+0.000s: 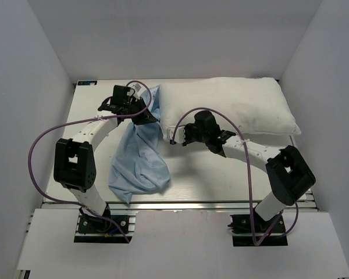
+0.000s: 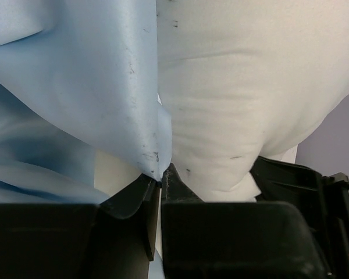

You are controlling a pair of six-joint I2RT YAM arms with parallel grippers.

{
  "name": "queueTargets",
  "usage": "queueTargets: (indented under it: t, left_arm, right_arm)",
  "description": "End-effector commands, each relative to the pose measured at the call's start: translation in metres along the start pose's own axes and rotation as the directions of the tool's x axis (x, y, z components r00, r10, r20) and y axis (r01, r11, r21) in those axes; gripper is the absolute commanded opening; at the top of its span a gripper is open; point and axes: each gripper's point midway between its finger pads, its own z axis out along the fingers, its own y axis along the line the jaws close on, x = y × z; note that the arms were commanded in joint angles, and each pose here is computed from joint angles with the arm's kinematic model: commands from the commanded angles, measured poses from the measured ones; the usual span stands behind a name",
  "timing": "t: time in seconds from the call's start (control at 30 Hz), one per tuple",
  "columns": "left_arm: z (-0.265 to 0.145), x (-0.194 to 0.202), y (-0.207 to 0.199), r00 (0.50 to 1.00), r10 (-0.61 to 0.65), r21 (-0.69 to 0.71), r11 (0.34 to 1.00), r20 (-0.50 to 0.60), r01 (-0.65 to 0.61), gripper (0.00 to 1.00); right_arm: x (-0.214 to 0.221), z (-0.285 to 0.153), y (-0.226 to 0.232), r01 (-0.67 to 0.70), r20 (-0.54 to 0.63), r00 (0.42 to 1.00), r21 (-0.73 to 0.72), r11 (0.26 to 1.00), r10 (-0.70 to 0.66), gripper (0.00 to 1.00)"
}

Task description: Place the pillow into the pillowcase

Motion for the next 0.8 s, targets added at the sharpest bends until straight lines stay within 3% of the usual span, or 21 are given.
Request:
queueTargets:
  t: [0.0,0.17,0.27,0.43,0.77]
  left_arm:
    - [-0.010,-0.003,-0.018,0.999,0.049,0.054,0.997,-0.009,-0.048,0.18]
    - [-0.013,0.001,-0.016,0.996,0.085,0.044,0.996,-0.038,-0.084,0.18]
    - [-0.020,0.007,-0.017,0.992,0.112,0.047,0.993,-0.064,-0.109,0.18]
    - [-0.038,0.030,-0.026,0.986,0.125,0.103,0.988,-0.106,-0.114,0.18]
    - [-0.090,0.056,-0.032,0.977,0.173,0.076,0.983,-0.123,-0.165,0.19]
  right_arm:
    - [-0.018,-0.022,-0.024,0.059,0.073,0.995,0.044,0.997,-0.063,0.00]
    - [-0.037,-0.057,-0.028,0.145,0.150,0.976,0.078,0.986,-0.155,0.00]
    - [-0.036,-0.067,-0.039,0.162,0.136,0.975,0.116,0.980,-0.177,0.00]
    - [-0.019,-0.069,-0.069,0.126,0.066,0.988,0.171,0.977,-0.139,0.00]
    - [-0.025,-0.063,-0.076,0.140,0.095,0.983,0.174,0.975,-0.158,0.00]
